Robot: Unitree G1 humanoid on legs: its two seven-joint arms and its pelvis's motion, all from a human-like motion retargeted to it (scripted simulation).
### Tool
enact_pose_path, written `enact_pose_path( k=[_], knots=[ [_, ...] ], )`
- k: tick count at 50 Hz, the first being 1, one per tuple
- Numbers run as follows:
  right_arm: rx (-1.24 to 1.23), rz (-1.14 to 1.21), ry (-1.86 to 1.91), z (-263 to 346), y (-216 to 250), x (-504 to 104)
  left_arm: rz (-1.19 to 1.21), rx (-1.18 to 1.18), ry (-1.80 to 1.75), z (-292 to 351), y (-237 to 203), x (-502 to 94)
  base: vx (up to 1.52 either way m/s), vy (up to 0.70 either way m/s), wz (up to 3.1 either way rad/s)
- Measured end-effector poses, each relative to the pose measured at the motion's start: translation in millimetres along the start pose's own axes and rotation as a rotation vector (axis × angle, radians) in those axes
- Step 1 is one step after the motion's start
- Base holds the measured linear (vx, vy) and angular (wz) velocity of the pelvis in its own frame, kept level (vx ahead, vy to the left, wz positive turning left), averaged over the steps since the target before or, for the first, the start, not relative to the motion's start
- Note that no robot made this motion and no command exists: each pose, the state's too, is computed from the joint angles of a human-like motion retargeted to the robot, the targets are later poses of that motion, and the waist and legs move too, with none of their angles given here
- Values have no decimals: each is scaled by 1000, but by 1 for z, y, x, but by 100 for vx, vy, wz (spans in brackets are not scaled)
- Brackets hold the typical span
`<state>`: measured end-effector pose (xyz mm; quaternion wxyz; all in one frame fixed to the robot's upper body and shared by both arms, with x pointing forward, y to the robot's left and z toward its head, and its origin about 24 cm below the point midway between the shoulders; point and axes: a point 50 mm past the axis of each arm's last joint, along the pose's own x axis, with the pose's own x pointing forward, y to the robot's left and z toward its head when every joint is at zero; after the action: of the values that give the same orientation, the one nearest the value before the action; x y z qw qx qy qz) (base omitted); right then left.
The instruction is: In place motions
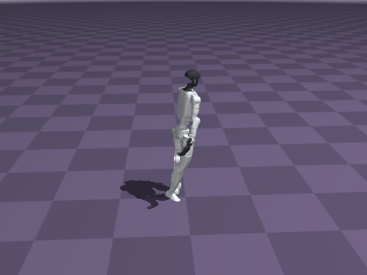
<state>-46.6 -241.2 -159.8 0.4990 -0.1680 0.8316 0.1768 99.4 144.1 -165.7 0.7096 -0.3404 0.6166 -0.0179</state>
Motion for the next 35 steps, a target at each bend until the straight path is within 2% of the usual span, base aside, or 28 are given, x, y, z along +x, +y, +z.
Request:
enact_pose_path(
  k=[6,12,17,23,30,35],
  knots=[
    [-49,-51,8,-10,14,9,-31,169,26,7,-18,6,7,24,337],
    [49,-127,-18,-14,4,8,146,149,144,-29,18,-3,28,18,175],
    [177,-178,-236,27,-4,-1,279,134,263,-45,56,-27,8,10,204],
    [101,-170,-305,49,4,-5,396,137,318,-57,92,-53,14,-5,151],
    [-36,-227,-324,62,-3,-12,400,101,299,-61,104,-61,12,-7,118],
    [-20,-230,-339,65,-4,-13,384,50,284,-75,97,-53,18,-9,104]
  ],
)
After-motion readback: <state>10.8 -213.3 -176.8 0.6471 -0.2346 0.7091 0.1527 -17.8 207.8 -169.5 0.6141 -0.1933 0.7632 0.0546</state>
